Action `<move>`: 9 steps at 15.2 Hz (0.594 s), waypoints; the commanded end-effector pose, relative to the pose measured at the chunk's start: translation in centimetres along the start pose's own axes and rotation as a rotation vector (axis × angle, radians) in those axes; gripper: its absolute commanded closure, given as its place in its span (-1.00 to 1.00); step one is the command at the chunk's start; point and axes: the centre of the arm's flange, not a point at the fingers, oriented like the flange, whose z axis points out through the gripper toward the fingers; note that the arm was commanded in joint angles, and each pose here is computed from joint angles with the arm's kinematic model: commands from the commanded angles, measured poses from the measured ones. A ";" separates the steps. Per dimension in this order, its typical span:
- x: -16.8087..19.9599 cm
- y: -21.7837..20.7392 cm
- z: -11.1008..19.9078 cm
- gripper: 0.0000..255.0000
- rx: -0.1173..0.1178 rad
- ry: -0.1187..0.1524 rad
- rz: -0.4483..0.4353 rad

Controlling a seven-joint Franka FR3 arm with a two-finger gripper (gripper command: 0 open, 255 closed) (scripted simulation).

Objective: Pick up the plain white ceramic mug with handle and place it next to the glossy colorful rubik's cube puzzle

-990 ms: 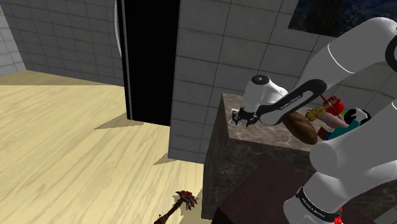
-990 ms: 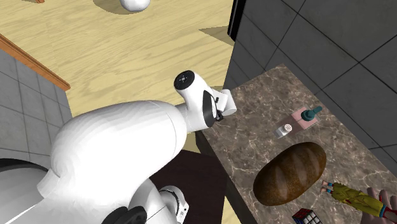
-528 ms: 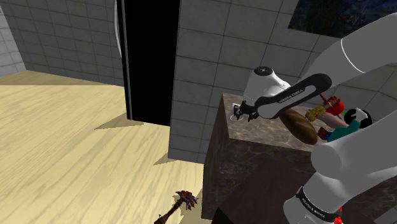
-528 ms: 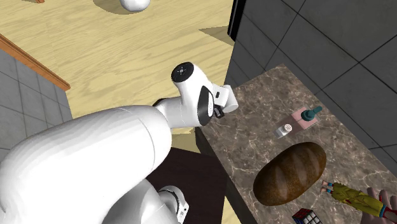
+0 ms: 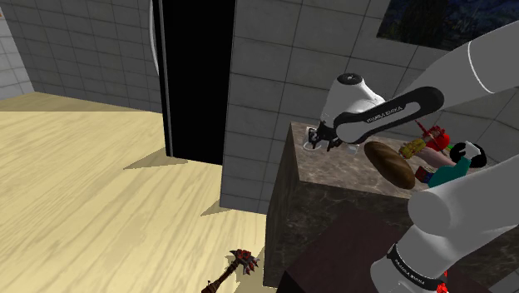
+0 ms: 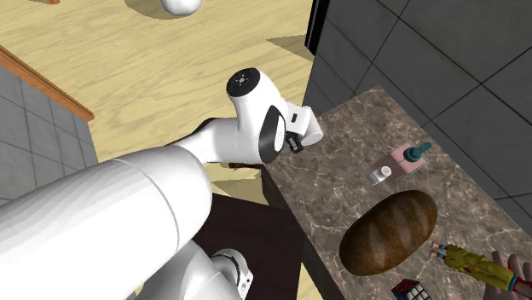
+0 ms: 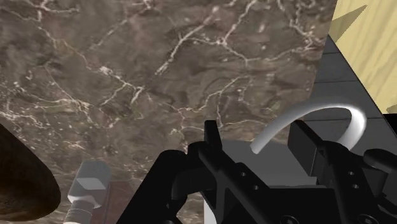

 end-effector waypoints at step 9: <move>2.1 0.4 -4.8 1.00 0.000 -0.001 0.000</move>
